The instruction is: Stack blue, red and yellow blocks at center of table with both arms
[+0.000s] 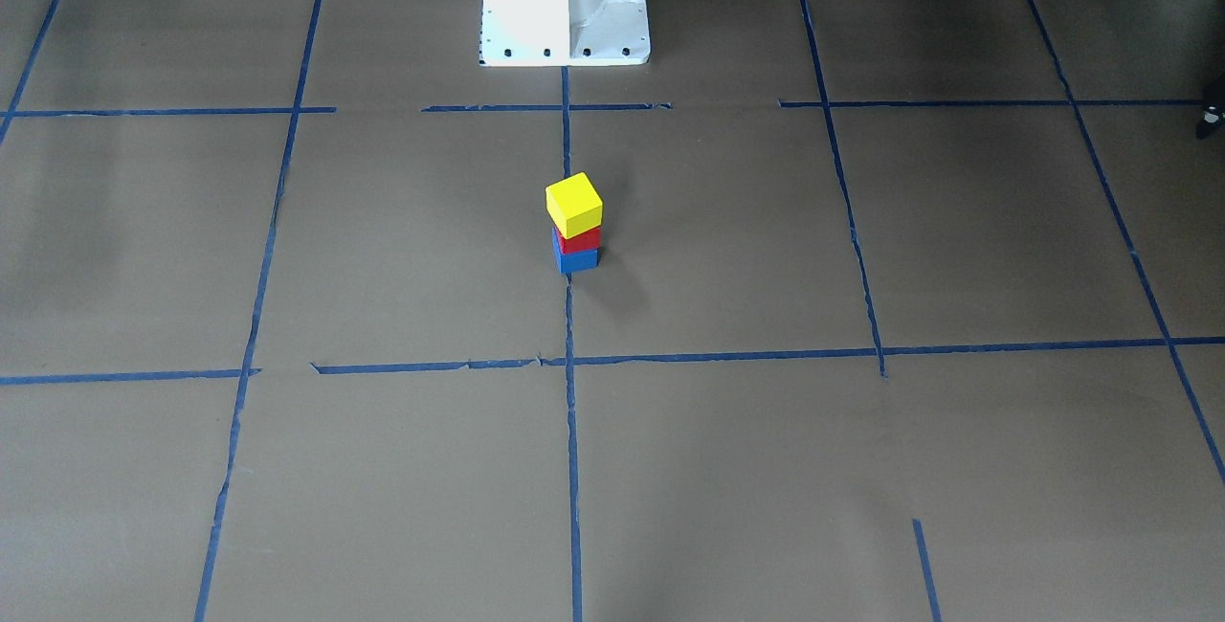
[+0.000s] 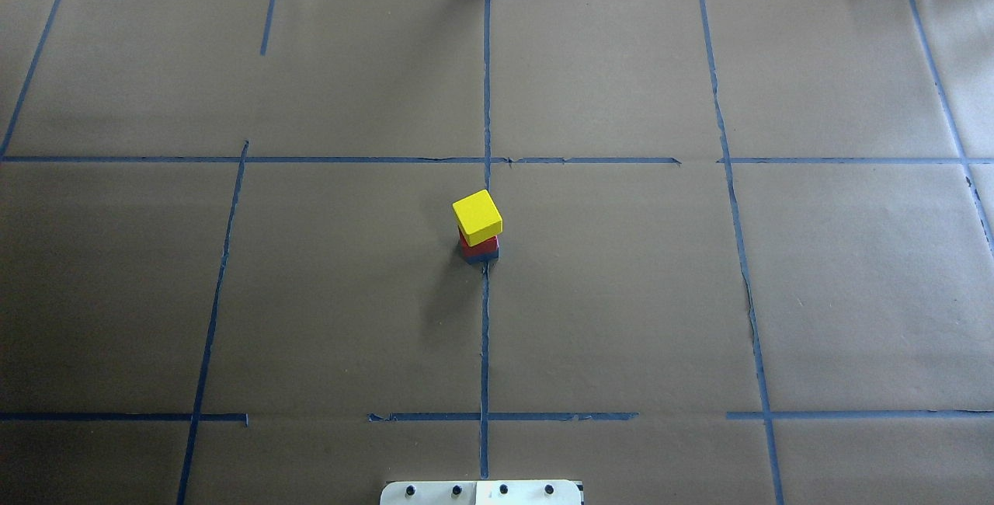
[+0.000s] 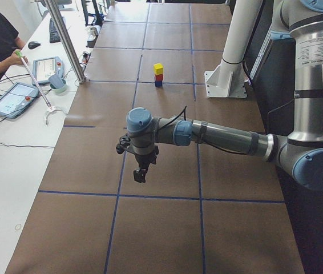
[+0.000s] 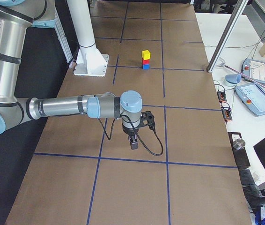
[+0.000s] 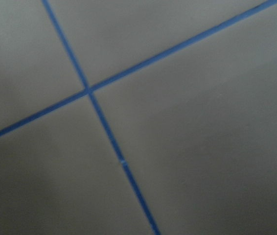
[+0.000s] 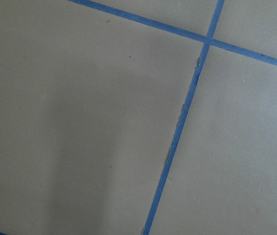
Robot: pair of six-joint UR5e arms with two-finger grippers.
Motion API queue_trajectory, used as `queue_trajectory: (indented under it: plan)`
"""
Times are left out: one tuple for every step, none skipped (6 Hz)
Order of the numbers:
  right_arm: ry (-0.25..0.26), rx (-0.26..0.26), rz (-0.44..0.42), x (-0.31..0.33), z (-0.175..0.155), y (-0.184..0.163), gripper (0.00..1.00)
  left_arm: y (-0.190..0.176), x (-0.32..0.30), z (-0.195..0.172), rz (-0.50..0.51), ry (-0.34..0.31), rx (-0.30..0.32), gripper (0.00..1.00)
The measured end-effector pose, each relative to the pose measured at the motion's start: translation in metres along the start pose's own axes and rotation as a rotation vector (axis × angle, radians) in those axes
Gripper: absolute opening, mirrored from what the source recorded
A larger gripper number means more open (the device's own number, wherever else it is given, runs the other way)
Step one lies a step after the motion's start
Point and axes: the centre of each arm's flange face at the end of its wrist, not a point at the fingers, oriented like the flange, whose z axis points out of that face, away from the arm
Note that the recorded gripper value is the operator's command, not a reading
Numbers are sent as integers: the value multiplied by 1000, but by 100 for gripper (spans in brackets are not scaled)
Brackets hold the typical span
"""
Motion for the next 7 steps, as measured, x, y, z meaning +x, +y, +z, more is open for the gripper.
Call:
queue_trajectory:
  plan:
    - [12,2,8,2,-3,3,100,3,-20,9,-51,22,-10,100]
    - [18,3,19,2,-8,5,100,4,-28,6,-105,59,6,100]
    - [15,-12,38,3,-9,8,100,7,-32,2,-151,120,33,100]
    - [10,-33,58,4,-7,10,100,5,-33,0,-175,141,47,100]
    - [6,-46,72,6,-4,13,100,0,-35,-6,-184,87,43,100]
    - [4,-56,84,9,-1,16,100,-2,-40,-9,-188,15,30,100]
    - [3,-60,92,11,2,18,100,-2,-43,-7,-191,-9,21,100]
